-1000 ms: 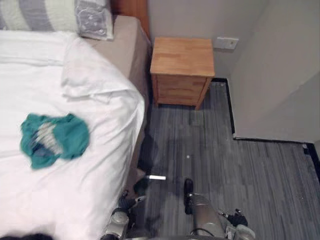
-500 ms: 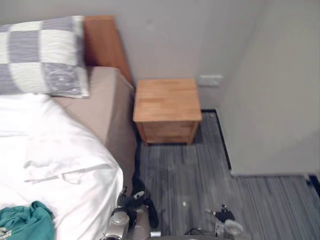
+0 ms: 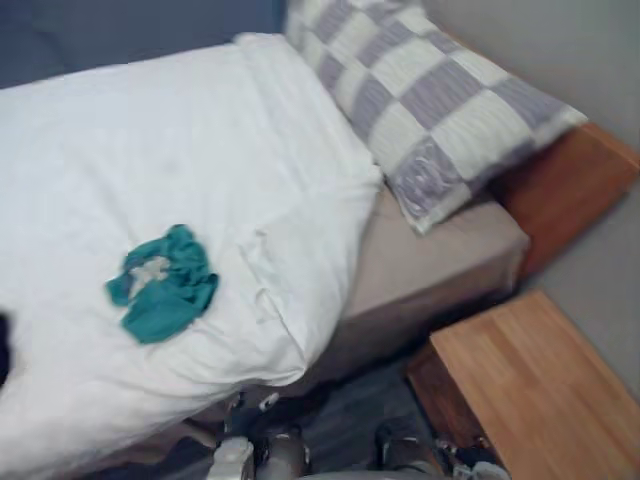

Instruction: Tidy the bed and pick cloth on bed and put in laundry

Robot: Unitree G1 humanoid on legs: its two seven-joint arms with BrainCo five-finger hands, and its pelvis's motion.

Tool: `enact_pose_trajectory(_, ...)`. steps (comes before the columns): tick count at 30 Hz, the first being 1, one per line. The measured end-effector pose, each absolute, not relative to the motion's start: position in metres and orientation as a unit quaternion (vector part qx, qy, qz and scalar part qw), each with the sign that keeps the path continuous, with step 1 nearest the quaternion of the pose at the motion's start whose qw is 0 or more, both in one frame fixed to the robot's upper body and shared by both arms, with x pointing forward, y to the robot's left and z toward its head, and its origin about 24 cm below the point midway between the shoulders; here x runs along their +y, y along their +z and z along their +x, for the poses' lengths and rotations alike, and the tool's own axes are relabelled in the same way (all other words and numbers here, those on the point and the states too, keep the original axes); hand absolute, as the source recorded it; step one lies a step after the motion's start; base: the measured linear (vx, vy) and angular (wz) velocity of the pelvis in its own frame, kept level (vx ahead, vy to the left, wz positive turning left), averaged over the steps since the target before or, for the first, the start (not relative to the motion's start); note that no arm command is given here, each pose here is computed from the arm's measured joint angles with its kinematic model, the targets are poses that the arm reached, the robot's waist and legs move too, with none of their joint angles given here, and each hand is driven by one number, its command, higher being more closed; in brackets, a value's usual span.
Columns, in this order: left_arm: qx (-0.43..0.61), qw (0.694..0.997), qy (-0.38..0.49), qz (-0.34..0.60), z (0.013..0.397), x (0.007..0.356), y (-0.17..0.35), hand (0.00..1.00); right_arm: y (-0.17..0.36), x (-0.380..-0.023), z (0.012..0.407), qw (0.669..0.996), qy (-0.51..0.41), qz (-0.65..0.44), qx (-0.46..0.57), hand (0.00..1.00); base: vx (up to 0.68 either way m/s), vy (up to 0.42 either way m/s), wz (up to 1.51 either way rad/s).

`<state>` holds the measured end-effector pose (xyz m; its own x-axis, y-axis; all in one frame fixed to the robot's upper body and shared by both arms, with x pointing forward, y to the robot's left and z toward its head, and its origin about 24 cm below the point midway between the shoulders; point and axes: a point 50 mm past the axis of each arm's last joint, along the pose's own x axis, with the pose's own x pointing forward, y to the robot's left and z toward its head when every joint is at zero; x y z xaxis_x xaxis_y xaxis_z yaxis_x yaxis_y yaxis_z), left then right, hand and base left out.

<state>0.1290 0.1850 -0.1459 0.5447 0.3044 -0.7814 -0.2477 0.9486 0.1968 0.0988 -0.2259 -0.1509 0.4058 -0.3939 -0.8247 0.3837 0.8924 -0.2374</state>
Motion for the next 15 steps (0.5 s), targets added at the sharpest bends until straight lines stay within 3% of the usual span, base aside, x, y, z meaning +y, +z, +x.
enact_pose_trajectory(4,0.45,0.879,0.155,0.032,0.128,0.185,-0.145,0.0,-0.127,-0.227,0.141,0.878,-0.254,0.022,0.405,0.0,-0.05,-0.142,0.54)
enact_pose_trajectory(5,0.454,0.878,0.146,0.044,0.125,0.187,-0.146,0.0,-0.099,-0.233,0.163,0.901,-0.286,0.017,0.326,0.0,0.01,0.005,0.41)
enact_pose_trajectory(8,0.452,0.88,0.127,0.067,0.126,0.189,-0.145,0.0,-0.059,-0.251,0.182,0.916,-0.328,-0.01,0.232,0.0,0.01,0.042,0.4)
enact_pose_trajectory(12,0.431,0.89,0.089,0.115,0.142,0.199,-0.138,0.0,0.043,-0.302,0.225,0.903,-0.408,-0.134,0.027,0.0,0.05,0.084,0.65)
enact_pose_trajectory(14,0.422,0.894,0.083,0.129,0.149,0.204,-0.135,0.0,0.087,-0.304,0.255,0.899,-0.398,-0.175,-0.05,0.0,-0.01,0.055,0.28)
enact_pose_trajectory(15,0.413,0.897,0.079,0.137,0.154,0.207,-0.132,0.0,0.134,-0.297,0.283,0.896,-0.372,-0.207,-0.128,0.0,-0.08,0.053,0.23)
